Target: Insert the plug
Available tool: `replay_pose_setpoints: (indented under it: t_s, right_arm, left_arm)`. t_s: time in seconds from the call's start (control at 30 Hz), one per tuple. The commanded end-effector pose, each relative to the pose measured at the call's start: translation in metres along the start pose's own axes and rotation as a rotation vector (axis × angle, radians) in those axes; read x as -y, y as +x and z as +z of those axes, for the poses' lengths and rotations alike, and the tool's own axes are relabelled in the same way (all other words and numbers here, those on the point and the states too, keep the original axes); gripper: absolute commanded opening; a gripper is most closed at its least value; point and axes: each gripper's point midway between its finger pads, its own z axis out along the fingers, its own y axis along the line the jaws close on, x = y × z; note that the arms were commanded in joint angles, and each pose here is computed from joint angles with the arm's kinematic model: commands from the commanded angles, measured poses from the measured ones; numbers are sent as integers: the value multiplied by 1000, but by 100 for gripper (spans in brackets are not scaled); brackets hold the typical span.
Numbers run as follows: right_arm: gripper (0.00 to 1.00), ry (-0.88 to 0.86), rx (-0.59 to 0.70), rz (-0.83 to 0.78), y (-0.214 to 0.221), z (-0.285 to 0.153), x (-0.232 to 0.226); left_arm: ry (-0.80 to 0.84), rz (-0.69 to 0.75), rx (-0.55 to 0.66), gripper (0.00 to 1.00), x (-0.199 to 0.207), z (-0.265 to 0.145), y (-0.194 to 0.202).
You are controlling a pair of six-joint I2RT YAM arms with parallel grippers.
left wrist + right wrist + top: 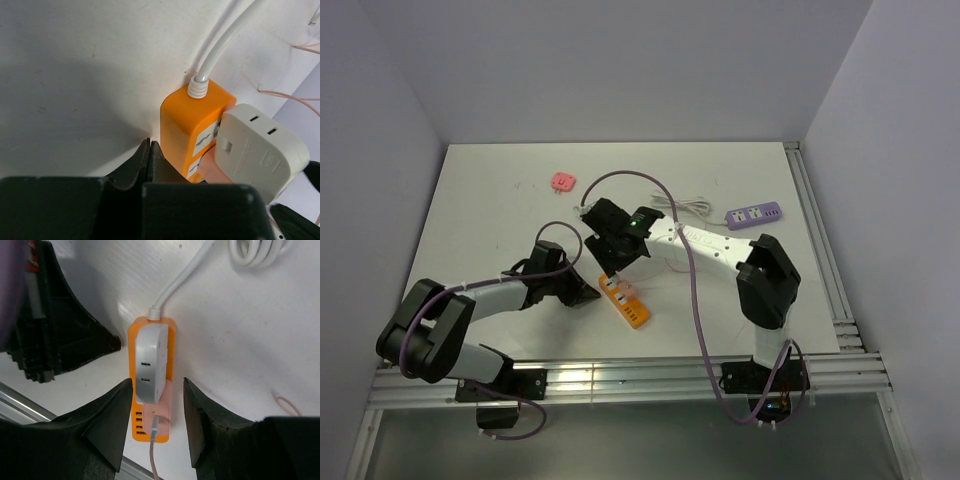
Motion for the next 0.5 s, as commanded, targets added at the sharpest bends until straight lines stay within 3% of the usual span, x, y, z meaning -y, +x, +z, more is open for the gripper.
replay_pose_setpoints:
  t_s: [0.0, 0.17, 0.47]
  right_arm:
    - [52, 15, 58, -3, -25, -4, 1]
    - [46, 8, 51, 4, -27, -1, -2]
    - [47, -1, 49, 8, -25, 1, -6]
  left_arm:
    - [23, -7, -14, 0, 3, 1, 1]
    - [38, -8, -13, 0, 6, 2, 1]
    - [42, -5, -9, 0, 7, 1, 0]
